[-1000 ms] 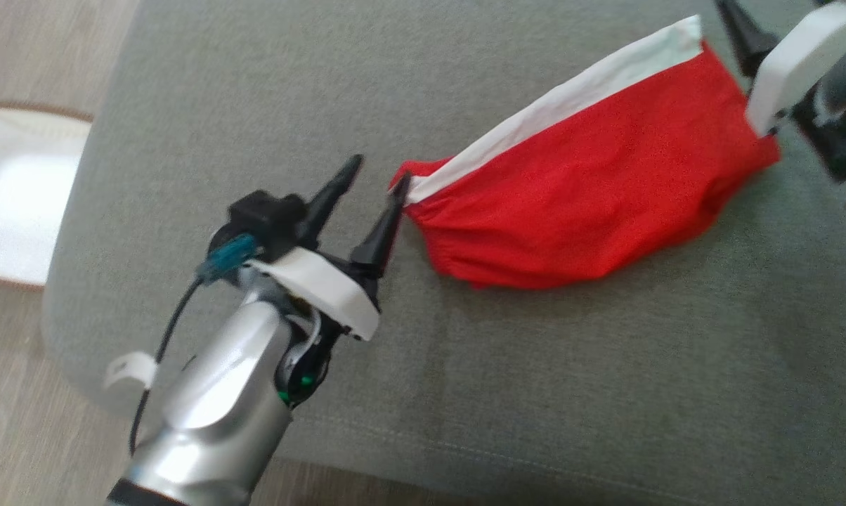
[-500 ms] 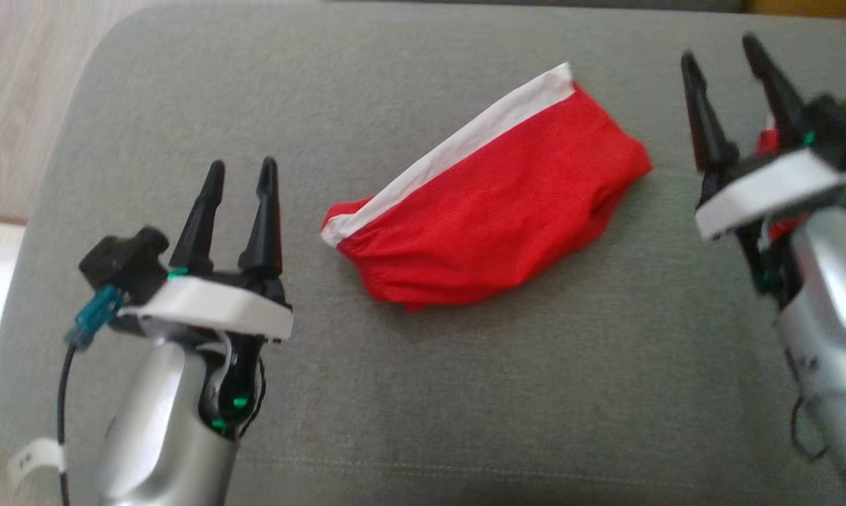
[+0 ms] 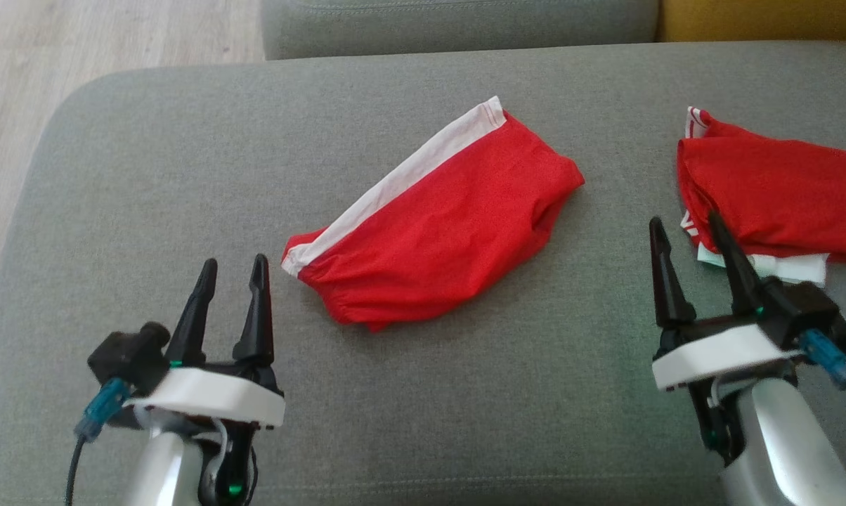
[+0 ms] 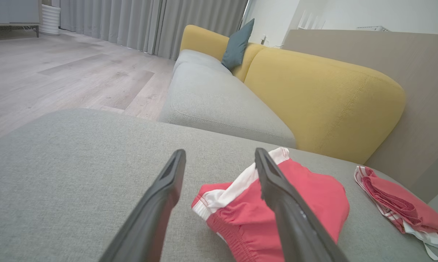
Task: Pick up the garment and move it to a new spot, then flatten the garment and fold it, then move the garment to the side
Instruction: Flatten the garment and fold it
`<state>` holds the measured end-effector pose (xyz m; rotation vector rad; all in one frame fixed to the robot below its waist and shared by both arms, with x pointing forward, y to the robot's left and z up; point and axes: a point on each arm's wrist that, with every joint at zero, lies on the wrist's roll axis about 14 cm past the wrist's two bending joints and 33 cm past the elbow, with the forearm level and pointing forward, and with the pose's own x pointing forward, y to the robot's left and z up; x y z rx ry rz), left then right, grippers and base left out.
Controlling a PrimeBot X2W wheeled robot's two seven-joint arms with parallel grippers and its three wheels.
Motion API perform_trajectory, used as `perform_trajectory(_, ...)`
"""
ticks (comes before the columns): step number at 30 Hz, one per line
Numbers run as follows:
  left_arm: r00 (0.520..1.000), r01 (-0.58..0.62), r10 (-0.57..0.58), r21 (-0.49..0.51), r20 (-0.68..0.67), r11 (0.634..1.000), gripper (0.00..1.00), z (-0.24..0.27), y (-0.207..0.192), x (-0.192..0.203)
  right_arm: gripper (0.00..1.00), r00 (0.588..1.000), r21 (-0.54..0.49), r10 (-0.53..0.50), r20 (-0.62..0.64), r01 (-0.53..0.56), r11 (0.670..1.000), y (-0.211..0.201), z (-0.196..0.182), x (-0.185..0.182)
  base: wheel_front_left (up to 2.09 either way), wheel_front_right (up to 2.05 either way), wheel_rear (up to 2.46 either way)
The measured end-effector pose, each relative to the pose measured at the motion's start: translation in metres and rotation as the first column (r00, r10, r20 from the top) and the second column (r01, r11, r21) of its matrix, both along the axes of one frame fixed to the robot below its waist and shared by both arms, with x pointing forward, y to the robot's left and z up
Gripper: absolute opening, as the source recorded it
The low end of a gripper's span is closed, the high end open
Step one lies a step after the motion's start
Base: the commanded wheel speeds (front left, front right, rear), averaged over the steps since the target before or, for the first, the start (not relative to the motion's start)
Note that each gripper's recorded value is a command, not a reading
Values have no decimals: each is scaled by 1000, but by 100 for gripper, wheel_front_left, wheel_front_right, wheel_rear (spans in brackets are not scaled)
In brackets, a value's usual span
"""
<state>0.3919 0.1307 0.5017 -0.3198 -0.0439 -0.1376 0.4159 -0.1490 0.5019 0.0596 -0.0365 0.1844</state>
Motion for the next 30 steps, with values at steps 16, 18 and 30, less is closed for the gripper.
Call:
perform_trajectory(16, 999, -19, 19, -3, -41, 1000, 100, -14, 8, -3, 100, 957, 243, 18, -289, 55, 969, 12, -50, 11, 0, 0, 0)
perform_trajectory(18, 999, -24, 24, -5, -47, 1000, 100, -16, 10, -2, 100, 951, 284, 30, -309, 62, 957, 15, -53, 15, 0, 0, 0)
perform_trajectory(30, 994, -89, 88, -4, -70, 996, 100, -23, 35, 7, 100, 859, 514, 163, -485, 129, 848, 57, -94, 78, 0, 0, 0)
